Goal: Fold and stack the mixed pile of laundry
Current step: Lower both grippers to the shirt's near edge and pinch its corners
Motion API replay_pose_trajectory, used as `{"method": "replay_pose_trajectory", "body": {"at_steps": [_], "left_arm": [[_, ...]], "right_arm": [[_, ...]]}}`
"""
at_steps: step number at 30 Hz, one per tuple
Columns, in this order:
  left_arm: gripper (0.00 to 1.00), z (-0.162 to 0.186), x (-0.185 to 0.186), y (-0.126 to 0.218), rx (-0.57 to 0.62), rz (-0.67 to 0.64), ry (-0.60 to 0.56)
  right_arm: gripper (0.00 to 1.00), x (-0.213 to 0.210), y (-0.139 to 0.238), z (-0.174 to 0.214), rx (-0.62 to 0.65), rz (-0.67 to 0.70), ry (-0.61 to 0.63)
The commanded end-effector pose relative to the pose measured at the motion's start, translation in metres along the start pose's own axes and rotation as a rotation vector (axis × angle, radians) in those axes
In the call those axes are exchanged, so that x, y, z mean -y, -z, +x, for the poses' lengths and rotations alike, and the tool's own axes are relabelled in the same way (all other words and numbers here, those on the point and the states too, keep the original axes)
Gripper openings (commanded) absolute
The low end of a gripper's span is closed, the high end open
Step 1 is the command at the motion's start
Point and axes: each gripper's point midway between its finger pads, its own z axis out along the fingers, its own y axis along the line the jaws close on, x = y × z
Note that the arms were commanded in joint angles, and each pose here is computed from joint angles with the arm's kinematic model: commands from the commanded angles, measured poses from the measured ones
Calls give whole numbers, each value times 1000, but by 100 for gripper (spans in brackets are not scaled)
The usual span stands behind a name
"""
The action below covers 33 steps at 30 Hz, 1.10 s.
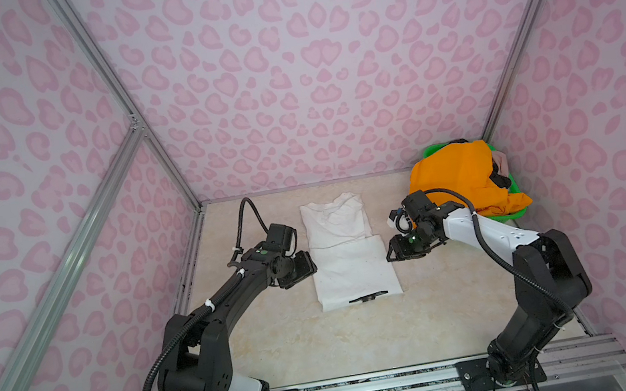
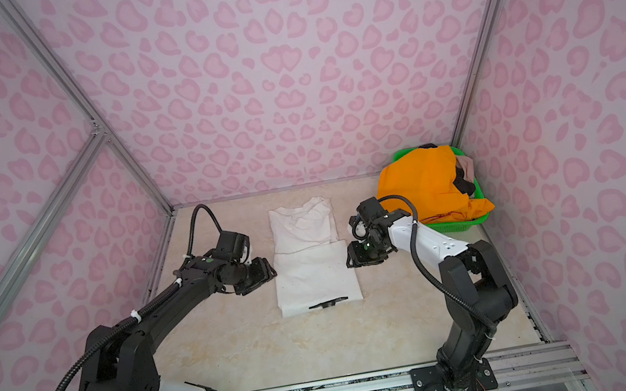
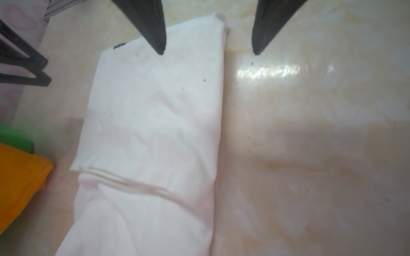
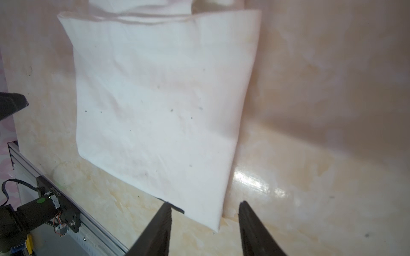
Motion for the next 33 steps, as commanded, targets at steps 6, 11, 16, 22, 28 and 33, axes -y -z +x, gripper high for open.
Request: {"method": "replay_pose_trajectory", "body": {"at_steps": [6, 11, 16, 22, 28, 33], "left_arm": [[64, 54, 0, -25, -76, 24, 34], [60, 69, -6, -34, -101, -3, 35], [52, 77, -11, -43, -129, -32, 50], [43, 91, -29, -53, -160, -102, 112], [41, 98, -29, -58, -181, -101, 128], [30, 102, -33, -59, -192, -113, 144]], "right_arm": [[53, 2, -25, 59, -127, -84, -79], [53, 2, -35, 60, -129, -104, -105], [53, 11, -47, 61, -139, -78, -140], [52, 17, -56, 72, -159, -67, -179], [42, 16, -62, 80, -183, -78, -190], [27, 18, -65, 88, -198, -75, -198]]}}
